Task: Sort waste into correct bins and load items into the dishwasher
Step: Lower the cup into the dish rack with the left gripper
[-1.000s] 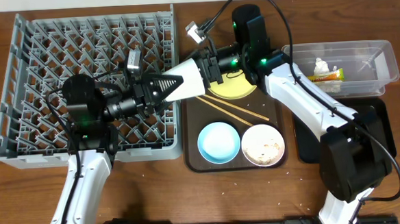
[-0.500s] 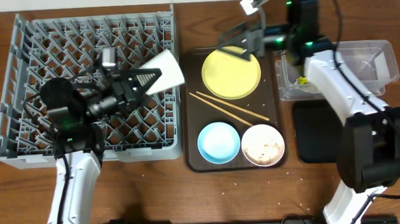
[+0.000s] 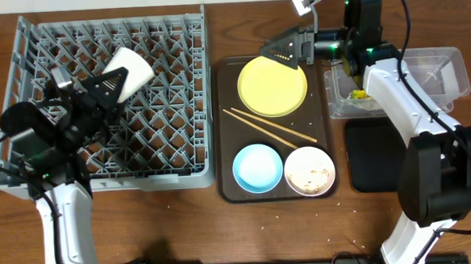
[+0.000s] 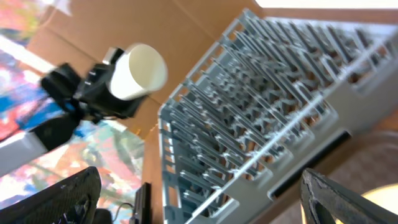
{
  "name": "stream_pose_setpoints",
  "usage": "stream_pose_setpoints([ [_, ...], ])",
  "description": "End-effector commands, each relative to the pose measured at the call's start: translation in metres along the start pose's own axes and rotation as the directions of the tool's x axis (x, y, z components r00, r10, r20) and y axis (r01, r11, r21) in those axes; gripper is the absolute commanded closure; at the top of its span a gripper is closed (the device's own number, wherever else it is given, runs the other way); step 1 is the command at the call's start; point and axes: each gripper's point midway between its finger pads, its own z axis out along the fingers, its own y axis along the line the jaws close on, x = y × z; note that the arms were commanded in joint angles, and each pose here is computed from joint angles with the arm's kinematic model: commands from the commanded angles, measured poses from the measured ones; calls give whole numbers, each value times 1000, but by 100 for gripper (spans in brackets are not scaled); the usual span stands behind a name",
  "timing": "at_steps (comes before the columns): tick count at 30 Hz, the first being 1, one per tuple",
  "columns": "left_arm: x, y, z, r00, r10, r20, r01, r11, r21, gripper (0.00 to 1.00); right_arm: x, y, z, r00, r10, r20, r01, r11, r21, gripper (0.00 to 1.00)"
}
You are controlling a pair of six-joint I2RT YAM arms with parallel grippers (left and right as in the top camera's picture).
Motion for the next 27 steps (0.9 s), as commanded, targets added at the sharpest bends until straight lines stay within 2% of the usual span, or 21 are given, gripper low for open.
stream_pose_setpoints([
  [1, -21, -27, -3, 983, 176, 59, -173, 984, -41, 80, 7, -21, 9, 1000, -21, -3, 21, 993, 116, 1],
  [2, -22, -28, -3, 981, 186, 54, -182, 981, -72, 80, 11, -28, 10, 1000, -15, -12, 17, 988, 156, 1],
  [6, -18, -20, -12, 967, 253, 19, -231, 911, -341, 80, 31, -51, 11, 998, 21, -56, -3, 955, 296, 1],
  [10, -5, -15, -26, 947, 317, -48, -288, 774, -563, 80, 41, -67, 9, 996, 46, -76, -12, 917, 398, 1],
  [14, 17, -8, -38, 933, 333, -137, -330, 638, -696, 80, 48, -78, 7, 994, 67, -87, -19, 881, 472, 1],
  [18, 42, 13, -46, 923, 301, -239, -367, 505, -781, 80, 53, -90, -6, 991, 98, -86, -31, 817, 576, 1],
  [21, 58, 31, -45, 902, 271, -335, -422, 397, -815, 80, 50, -90, -32, 990, 78, -115, 27, 701, 712, 1],
  [27, 70, 55, -28, 883, 209, -421, -469, 338, -816, 80, 18, -52, -77, 993, 16, -121, 97, 499, 861, 1],
])
